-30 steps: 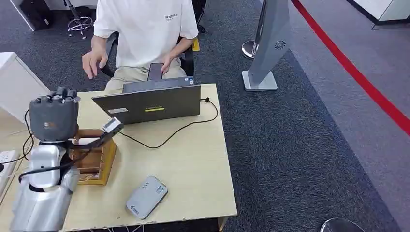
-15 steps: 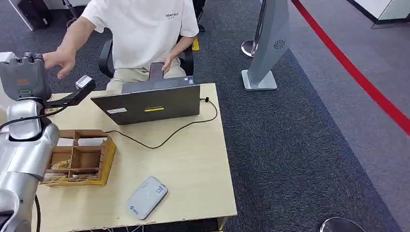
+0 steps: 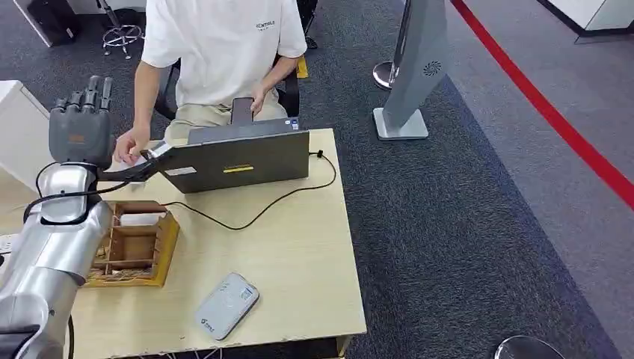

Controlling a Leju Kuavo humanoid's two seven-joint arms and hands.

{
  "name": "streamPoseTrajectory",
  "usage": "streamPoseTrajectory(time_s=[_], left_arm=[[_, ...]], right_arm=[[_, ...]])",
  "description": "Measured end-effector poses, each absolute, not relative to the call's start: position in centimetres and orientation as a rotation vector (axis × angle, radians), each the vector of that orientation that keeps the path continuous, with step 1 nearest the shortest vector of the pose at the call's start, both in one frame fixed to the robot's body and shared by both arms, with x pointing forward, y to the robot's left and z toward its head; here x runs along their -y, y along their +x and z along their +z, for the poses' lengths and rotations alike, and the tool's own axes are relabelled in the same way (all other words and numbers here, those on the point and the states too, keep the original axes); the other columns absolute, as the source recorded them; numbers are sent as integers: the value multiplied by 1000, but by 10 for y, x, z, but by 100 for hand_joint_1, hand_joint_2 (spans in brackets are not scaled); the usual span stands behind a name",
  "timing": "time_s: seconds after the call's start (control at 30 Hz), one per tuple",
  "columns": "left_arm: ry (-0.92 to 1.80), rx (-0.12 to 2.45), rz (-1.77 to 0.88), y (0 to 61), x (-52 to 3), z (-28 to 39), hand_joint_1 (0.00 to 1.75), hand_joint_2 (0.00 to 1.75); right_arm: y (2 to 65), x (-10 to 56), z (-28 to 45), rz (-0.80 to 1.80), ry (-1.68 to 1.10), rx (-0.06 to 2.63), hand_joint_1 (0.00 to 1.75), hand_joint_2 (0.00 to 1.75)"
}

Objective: Pass the card to the sensor for recognition and then transmit it.

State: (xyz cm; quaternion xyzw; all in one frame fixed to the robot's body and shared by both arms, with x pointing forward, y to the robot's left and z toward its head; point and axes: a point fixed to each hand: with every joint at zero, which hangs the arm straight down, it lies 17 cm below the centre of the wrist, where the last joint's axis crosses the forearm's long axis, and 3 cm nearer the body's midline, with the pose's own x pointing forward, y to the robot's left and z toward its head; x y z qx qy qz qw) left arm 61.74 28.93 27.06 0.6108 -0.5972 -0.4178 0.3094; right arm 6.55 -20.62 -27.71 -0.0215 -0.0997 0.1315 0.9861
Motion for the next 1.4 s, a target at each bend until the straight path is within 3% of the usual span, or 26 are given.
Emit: streamPoseTrajectory(time_s=[0.33, 0.6, 0.73, 1.1, 1.4], left_arm=[[1407, 1854, -1204, 494, -165, 200, 0, 175], [1264, 1999, -1172, 399, -123, 172, 0, 175], [1232, 1985, -1153, 375, -126, 158, 0, 175], [1345, 1623, -1108, 354, -221, 101, 0, 175], [1297, 1536, -1188, 329, -231, 68, 0, 175]], right_arm=[[64, 208, -278, 257, -76, 186, 0, 175], [67, 206, -277, 250, -98, 195, 0, 175], [68, 207, -276, 243, -107, 198, 0, 175], [63, 210, -277, 210, -120, 178, 0, 175], [62, 210, -277, 214, -121, 177, 0, 175]])
